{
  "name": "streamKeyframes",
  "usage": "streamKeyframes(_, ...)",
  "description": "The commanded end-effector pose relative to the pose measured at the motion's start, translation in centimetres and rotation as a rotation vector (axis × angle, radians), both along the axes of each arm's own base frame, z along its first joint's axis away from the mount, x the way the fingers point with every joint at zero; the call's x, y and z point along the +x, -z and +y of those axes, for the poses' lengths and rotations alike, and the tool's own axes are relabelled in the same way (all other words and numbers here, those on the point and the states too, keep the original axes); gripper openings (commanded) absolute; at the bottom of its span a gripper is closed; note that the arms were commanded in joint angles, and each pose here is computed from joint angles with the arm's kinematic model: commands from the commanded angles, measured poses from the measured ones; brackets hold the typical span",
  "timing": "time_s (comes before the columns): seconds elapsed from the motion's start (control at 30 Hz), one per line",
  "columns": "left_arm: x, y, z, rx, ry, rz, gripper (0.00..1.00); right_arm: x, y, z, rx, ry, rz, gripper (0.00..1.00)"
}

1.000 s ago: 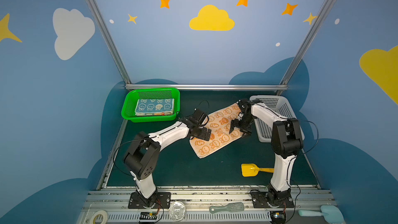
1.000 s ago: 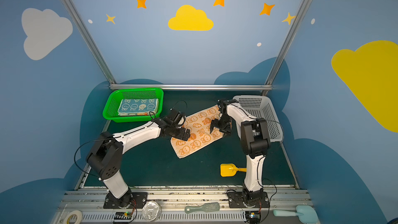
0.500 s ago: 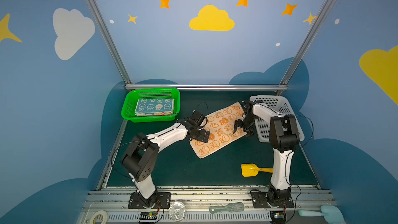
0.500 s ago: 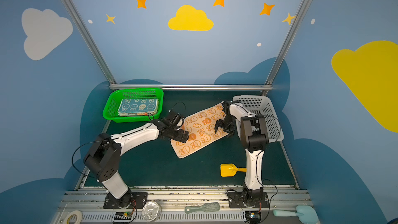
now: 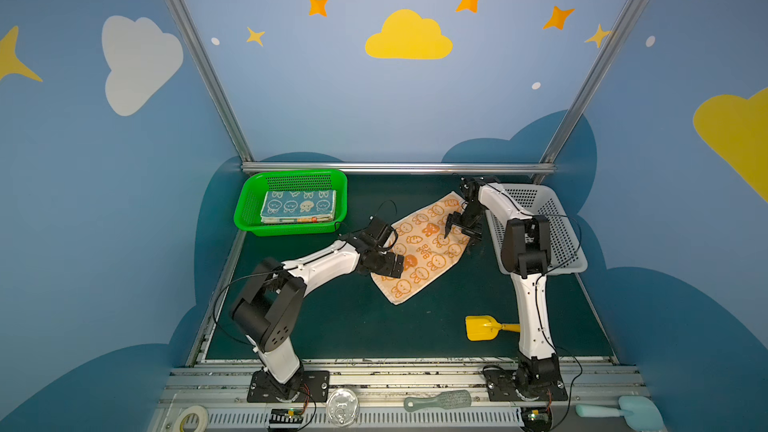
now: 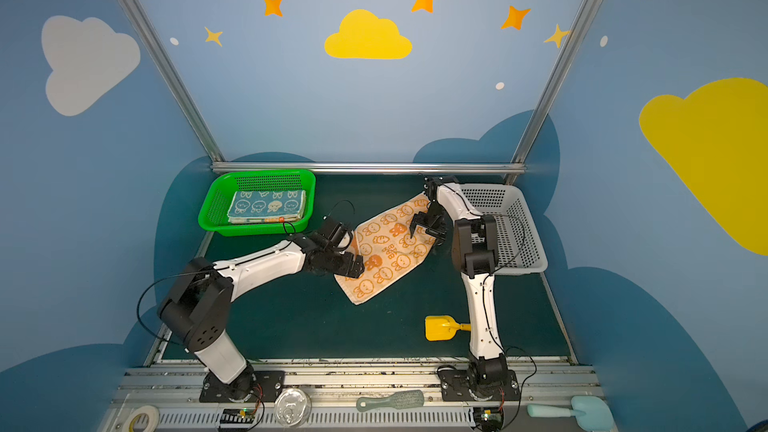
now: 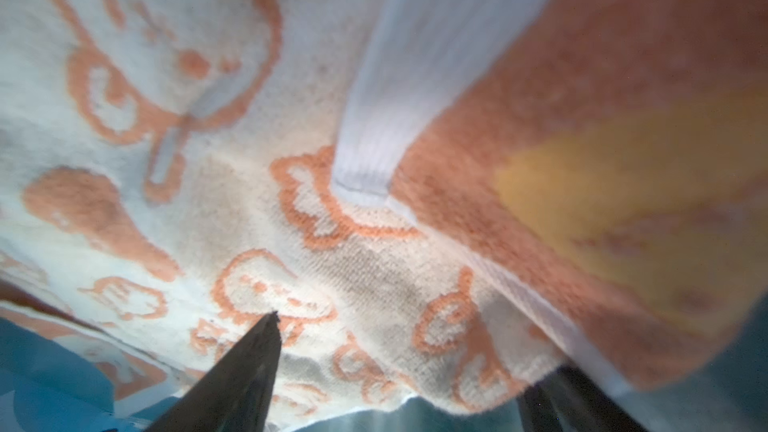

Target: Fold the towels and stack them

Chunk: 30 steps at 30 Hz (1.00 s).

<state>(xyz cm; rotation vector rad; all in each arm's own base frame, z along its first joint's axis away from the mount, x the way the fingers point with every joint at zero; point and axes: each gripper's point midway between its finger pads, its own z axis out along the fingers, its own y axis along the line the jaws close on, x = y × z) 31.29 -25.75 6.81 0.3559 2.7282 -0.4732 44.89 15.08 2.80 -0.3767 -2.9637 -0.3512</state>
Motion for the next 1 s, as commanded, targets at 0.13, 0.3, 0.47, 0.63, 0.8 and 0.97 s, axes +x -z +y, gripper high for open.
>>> streamKeyframes(0.13, -1.8, 1.3, -6.2, -0.111, 0.068, 0.072, 1.00, 5.8, 0.0, 4.3, 0.182, -0.043, -0.148, 0.85)
streamKeyframes(0.3, -1.5, 1.9, -9.4, -0.127, 0.112, 0.095, 1.00, 7.3, -5.7, 4.1, 0.233, -0.061, -0.286, 0.85)
streamKeyframes(0.47, -0.9, 2.4, -11.5, -0.148, 0.135, 0.112, 1.00, 6.3, -10.7, 1.5, 0.248, -0.020, -0.338, 0.86)
streamKeyframes(0.63, -0.2, 3.4, -13.4, -0.171, 0.149, 0.124, 1.00, 3.9, -13.8, -0.5, 0.247, 0.023, -0.324, 0.86)
streamKeyframes(0.8, 0.3, 4.4, -15.9, -0.188, 0.179, 0.150, 1.00, 1.8, -16.5, -2.6, 0.220, 0.051, -0.348, 0.86)
streamKeyframes(0.97, 1.6, 5.5, -18.3, -0.207, 0.186, 0.169, 1.00, -0.3, -18.5, -4.6, 0.237, 0.097, -0.365, 0.86)
